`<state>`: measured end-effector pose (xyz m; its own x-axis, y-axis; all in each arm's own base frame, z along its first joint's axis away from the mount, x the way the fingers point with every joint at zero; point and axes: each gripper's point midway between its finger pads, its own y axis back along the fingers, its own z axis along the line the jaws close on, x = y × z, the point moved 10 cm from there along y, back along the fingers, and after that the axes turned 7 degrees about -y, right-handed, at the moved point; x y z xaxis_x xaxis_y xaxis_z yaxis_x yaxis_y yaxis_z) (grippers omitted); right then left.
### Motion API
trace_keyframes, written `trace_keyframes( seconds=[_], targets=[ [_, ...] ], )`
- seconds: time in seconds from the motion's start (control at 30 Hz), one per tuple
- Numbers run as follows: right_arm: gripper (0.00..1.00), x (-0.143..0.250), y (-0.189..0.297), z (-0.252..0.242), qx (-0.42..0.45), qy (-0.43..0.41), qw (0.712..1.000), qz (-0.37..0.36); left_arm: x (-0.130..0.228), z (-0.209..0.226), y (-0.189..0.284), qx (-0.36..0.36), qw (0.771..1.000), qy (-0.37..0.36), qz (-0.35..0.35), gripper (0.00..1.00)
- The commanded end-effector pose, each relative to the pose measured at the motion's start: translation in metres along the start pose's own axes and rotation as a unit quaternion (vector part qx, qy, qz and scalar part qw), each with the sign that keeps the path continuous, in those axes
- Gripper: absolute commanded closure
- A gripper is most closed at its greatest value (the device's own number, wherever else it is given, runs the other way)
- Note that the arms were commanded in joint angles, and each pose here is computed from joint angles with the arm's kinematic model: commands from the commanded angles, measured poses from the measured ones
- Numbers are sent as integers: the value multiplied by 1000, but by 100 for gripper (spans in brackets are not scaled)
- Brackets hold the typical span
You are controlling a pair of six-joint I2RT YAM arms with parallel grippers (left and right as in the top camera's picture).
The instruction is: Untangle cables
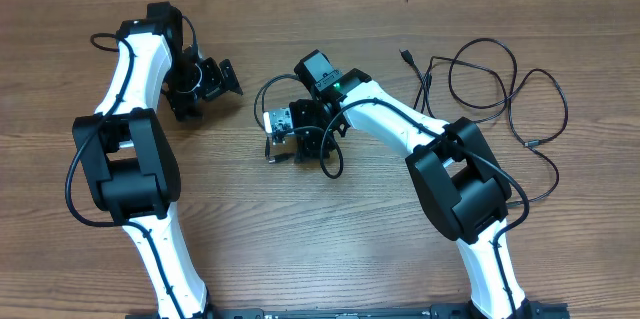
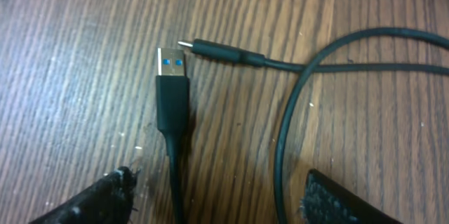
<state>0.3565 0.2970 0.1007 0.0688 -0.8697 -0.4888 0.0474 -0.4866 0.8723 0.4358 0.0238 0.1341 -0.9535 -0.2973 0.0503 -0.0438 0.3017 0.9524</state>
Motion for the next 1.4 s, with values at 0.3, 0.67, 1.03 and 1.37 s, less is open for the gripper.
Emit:
trace_keyframes(
  seconds=[0.3,0.67,1.03,1.37],
  targets=[
    [35,23,-30,7,-36,-8,997,61,-2,-4,0,-3,1000,-11,-4,0],
    [95,28,-29,19,-71,-26,994,85,-2,-4,0,-3,1000,-11,-4,1],
    [96,8,-4,10,-31,-146,986,68,-2,-4,0,-3,1000,-11,-4,1],
    [96,-55,101,0,57,-212,976,-11,-2,-4,0,-3,1000,-11,-4,0]
  ],
)
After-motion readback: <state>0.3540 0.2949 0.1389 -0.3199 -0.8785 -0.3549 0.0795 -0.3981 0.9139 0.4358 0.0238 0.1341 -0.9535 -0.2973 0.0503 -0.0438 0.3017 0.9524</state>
